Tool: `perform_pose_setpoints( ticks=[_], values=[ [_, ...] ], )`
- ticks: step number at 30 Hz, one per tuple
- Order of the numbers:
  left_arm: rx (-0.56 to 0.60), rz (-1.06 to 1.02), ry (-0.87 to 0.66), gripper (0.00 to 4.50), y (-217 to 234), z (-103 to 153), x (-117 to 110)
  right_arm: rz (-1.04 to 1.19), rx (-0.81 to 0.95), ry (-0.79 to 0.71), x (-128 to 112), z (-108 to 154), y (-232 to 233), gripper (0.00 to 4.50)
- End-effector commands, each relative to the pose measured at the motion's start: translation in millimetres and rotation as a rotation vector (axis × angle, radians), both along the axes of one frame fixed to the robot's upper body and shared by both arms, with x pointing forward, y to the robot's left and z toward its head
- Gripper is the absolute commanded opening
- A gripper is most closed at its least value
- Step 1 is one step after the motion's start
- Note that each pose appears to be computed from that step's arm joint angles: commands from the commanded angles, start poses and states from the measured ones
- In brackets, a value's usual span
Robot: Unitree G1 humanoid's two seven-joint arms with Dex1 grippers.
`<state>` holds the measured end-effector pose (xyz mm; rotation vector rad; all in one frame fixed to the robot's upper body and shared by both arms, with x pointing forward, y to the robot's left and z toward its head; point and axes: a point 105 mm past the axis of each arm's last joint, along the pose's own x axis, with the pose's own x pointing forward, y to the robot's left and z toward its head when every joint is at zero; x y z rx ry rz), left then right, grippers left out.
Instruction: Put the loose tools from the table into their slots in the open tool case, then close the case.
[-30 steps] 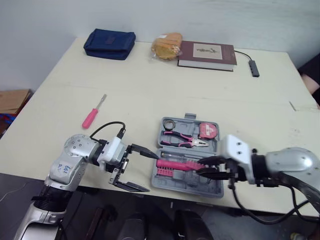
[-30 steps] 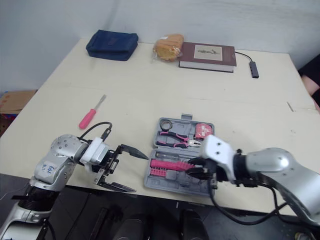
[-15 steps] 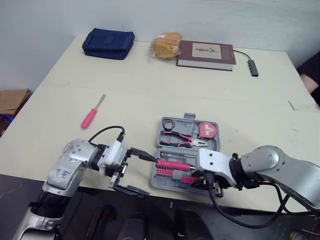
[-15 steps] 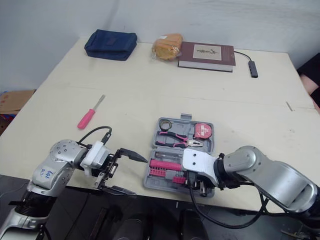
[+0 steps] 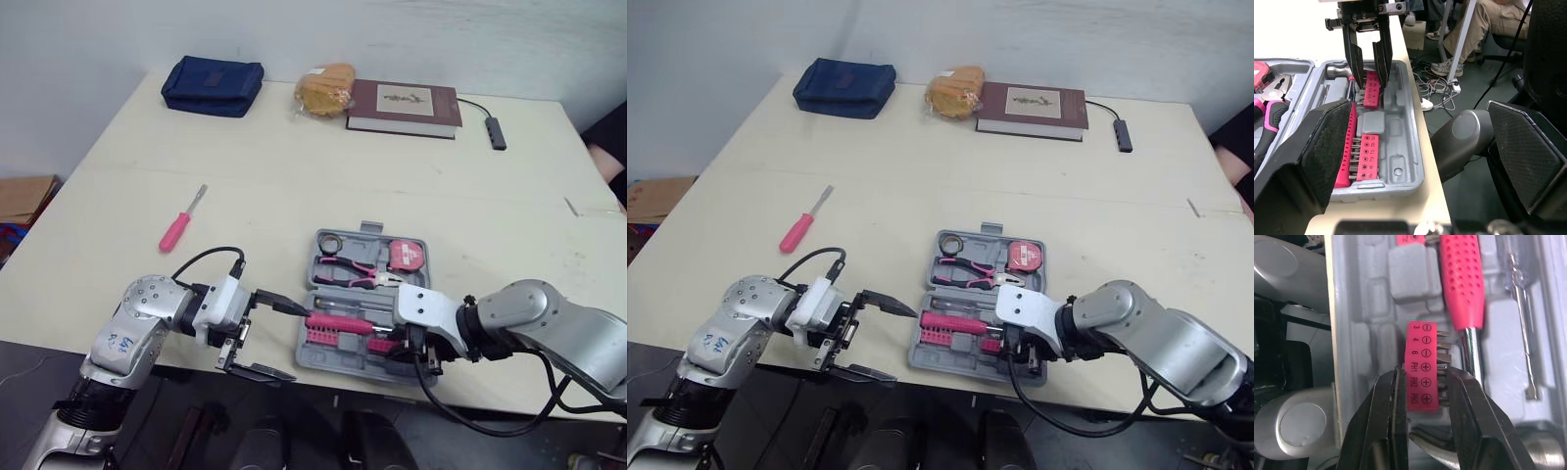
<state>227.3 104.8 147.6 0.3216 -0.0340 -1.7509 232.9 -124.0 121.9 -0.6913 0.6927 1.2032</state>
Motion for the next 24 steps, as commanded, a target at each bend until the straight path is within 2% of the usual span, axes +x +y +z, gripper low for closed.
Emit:
perform_pose_setpoints(
  ticks=[1,9,18,24],
  values=[
    [-0.011,0.024,-0.063,4.5,1,10,5,0.016,-0.005,-0.029,5,3,5,0.77],
    [-0.008,0.033,-0.06,4.5,2,9,6,0.059,0.023,0.0,2,6,17,0.77],
    [-0.013,0.039,-0.052,4.5,0,7,5,0.078,0.04,0.023,1,25,17,0.77],
    [-0.019,0.041,-0.049,4.5,-2,6,4,0.079,0.042,0.054,-3,19,21,0.77]
  ],
)
